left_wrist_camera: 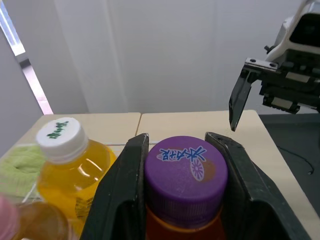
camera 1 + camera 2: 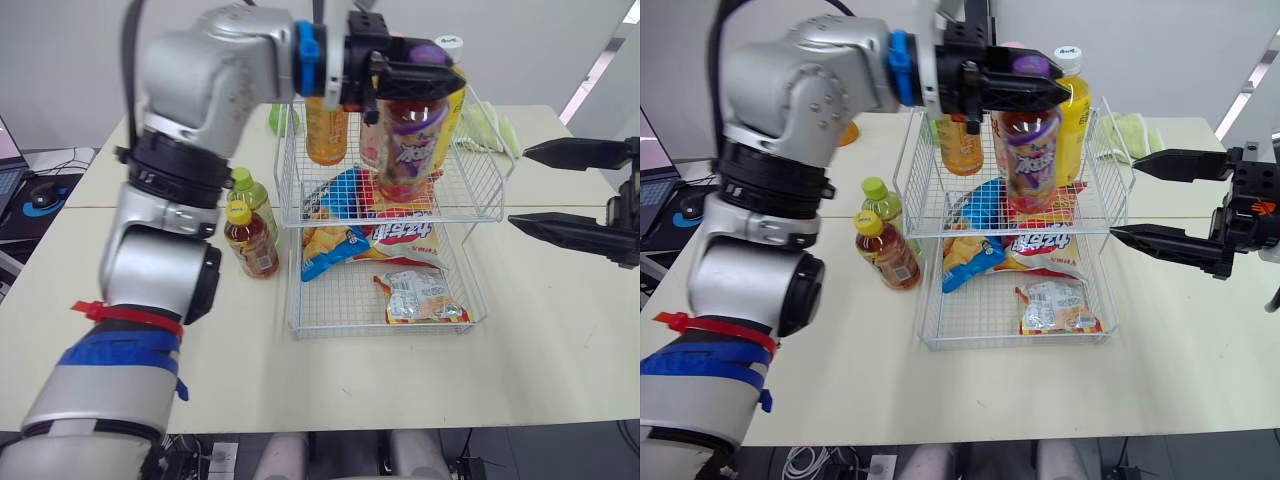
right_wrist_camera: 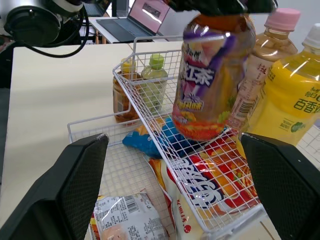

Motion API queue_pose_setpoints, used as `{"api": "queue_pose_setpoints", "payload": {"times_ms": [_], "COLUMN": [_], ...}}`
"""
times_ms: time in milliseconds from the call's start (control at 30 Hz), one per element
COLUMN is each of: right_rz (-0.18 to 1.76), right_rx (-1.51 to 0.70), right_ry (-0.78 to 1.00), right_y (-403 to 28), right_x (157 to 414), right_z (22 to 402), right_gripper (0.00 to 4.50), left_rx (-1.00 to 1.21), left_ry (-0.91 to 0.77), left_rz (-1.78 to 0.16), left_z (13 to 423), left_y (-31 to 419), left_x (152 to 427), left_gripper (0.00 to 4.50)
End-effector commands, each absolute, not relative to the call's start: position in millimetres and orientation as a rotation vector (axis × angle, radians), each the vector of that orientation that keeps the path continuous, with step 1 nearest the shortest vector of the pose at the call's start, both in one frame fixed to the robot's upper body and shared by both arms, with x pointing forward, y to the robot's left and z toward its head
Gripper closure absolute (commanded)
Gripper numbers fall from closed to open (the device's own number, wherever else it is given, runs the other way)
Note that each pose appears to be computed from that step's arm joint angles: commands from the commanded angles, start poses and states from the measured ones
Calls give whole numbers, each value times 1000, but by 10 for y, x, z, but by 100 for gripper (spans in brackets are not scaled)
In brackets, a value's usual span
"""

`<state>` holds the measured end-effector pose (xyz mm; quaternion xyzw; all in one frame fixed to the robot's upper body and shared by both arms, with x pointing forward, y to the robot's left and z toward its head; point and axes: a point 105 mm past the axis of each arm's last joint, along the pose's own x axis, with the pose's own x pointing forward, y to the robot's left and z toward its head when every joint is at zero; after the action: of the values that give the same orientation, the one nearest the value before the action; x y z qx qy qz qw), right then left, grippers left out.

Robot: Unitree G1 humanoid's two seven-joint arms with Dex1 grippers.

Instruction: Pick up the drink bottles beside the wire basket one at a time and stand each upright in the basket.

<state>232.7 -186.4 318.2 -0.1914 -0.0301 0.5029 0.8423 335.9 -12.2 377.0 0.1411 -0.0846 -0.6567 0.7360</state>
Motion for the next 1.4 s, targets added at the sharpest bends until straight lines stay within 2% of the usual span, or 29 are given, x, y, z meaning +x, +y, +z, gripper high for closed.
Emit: {"api": "queue_pose_setpoints", "payload": {"times_ms": [33, 267, 500, 800, 833, 1000, 1133, 1267, 1400], "right_rz": [1037, 1019, 1012, 1008, 1005, 1003, 1016, 1059, 1092], "right_rx": [-443, -436, -432, -435, -437, -443, -444, -432, -455], "right_ry": [-108, -114, -113, -121, -122, -134, -144, -152, -144], "right_y": [-1860, -1856, -1843, -1824, -1826, -1812, -1775, -1687, -1621], "right_x": [2232, 2209, 2206, 2184, 2183, 2161, 2125, 2087, 2083], "right_z": [3282, 3278, 3268, 3271, 3278, 3313, 3326, 3302, 3256], "right_gripper": [0, 0, 0, 0, 0, 0, 0, 0, 0], "left_rx": [370, 358, 221, 165, 163, 167, 194, 209, 261], "left_ry": [-277, -273, -167, -243, -260, -318, -275, -259, -203], "left_rz": [-1426, -1437, -1510, -1571, -1575, -1577, -1560, -1434, -1265], "left_z": [3859, 3830, 3813, 4050, 4095, 4268, 4270, 4241, 4032], "left_y": [-222, -388, -434, -300, -266, -26, 359, 760, 1189], "left_x": [3373, 3441, 3411, 3233, 3205, 3053, 2930, 2925, 2963], "left_gripper": [312, 312, 312, 20, 4, 4, 4, 4, 4]}}
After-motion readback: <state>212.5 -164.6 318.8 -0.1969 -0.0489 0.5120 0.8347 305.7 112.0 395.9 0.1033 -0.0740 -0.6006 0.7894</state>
